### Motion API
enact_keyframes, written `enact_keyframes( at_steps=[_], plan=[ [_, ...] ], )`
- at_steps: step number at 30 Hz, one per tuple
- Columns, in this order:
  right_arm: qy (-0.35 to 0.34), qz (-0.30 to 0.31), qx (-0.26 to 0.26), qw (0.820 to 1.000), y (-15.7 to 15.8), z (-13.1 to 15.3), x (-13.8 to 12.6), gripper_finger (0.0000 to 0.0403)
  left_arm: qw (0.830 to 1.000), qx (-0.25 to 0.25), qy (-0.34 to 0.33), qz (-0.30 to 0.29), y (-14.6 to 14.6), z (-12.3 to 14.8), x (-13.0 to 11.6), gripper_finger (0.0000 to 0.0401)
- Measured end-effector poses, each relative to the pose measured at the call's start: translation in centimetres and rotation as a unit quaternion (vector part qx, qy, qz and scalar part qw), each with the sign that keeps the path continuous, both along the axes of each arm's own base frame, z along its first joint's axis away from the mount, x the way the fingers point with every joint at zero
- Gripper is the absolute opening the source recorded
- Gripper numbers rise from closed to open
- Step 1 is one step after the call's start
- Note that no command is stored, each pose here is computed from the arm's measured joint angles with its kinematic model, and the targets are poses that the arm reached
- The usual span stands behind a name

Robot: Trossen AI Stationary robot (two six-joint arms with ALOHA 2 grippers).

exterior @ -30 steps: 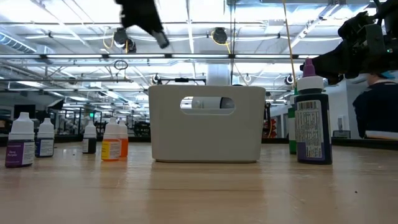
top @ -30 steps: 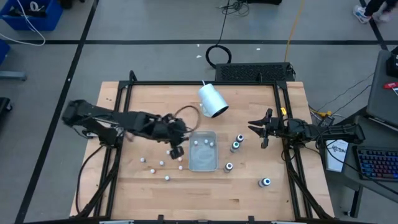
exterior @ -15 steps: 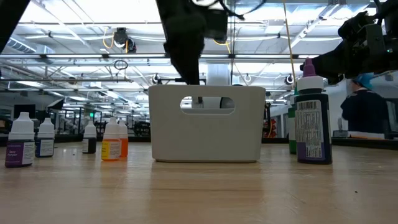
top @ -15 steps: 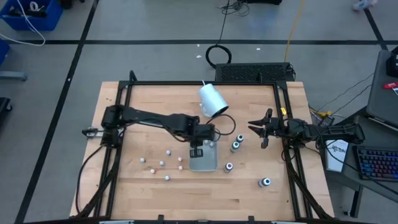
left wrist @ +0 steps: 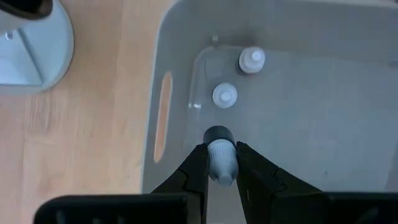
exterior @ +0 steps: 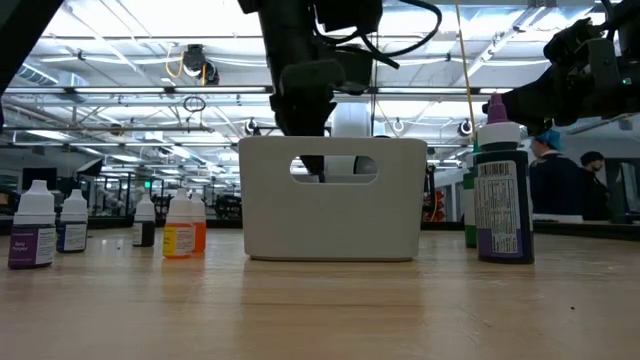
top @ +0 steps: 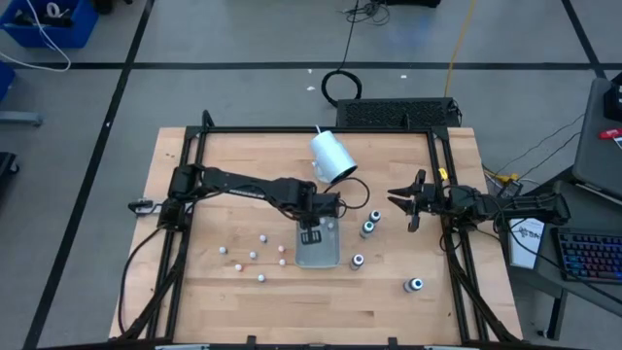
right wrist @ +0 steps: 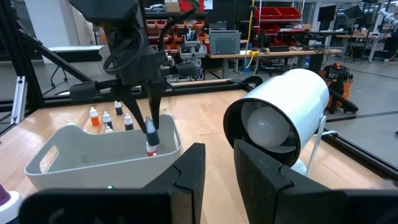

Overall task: Pick & Place food coloring
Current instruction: Put the small green food coloring bottle into the gray bin

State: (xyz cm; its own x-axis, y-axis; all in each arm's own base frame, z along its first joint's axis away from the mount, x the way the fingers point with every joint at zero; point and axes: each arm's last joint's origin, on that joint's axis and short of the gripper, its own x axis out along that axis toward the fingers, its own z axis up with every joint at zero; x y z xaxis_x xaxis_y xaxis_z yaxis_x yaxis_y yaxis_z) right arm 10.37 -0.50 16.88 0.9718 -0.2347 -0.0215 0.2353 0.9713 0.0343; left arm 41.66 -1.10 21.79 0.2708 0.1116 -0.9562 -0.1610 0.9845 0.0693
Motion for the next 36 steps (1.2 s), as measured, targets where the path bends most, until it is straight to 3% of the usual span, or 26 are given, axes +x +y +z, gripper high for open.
enact_keyframes(
  at_steps=[9,36],
  plan=[
    [0.000,0.000,0.000,1.000,0.0,0.0,0.0,0.0077,1.000,-0.025,0.004,-0.012,-0.5,-1.2,0.5,0.0059],
    [0.000,0.000,0.000,1.000,0.0,0.0,0.0,0.0077,0.999,-0.032,0.018,-0.003,-0.8,-2.6,0.9,0.0059]
  ],
)
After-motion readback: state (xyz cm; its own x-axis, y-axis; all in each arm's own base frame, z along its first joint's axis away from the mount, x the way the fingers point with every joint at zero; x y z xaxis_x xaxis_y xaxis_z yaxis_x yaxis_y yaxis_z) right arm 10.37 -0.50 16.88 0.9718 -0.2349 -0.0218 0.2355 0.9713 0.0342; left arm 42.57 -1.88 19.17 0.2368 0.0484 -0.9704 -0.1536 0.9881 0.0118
